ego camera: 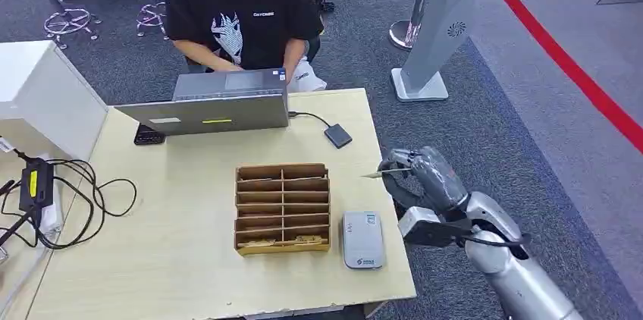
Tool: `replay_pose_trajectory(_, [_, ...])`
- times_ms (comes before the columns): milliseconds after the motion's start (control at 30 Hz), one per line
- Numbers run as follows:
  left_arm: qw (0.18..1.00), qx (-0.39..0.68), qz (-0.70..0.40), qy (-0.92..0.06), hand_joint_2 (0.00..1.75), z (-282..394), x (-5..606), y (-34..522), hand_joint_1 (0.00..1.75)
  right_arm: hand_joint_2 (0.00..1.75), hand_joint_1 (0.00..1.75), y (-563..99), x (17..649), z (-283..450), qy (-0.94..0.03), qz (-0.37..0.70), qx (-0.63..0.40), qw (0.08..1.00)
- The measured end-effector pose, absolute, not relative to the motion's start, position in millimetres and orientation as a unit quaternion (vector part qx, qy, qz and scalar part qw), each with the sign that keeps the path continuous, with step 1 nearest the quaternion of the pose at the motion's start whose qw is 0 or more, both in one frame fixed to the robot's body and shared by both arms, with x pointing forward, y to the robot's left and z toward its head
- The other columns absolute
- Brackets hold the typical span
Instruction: Pass the card to the sensor for recognition and then transmit it.
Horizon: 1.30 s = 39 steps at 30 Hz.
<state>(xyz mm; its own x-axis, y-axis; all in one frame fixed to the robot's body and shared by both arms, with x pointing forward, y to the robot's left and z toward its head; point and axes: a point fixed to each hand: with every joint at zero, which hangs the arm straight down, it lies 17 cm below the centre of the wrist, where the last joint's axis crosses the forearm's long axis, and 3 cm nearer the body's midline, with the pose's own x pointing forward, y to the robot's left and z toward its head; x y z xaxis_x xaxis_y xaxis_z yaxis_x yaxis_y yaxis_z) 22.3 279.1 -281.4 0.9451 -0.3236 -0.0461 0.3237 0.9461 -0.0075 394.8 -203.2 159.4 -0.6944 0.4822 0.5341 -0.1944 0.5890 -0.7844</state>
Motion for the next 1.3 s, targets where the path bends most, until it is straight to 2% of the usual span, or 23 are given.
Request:
replay_pose_trajectory(167, [0.987, 0.000, -0.158, 0.023, 1.75, -281.4, 22.4, 280.0, 0.00, 1.75, 1.75, -229.3, 375.6, 119.3, -0.734, 0.533, -0.106, 0.407])
replay_pose_trajectory(367, [0.986, -0.001, -0.166, 0.022, 1.75, -281.0, 25.5, 279.6, 0.00, 1.75, 1.75, -239.8, 393.9, 65.3, -0.620, 0.649, -0.091, 0.431])
replay_pose_trajectory(700, [0.985, -0.002, -0.172, 0.022, 1.75, -280.7, 27.2, 279.1, 0.00, 1.75, 1.75, -220.3, 409.9, 33.9, -0.555, 0.713, -0.065, 0.423])
replay_pose_trajectory(1300, [0.984, -0.001, -0.178, 0.023, 1.75, -280.5, 28.4, 279.9, 0.00, 1.75, 1.75, -215.0, 424.0, -14.2, -0.468, 0.772, -0.101, 0.418])
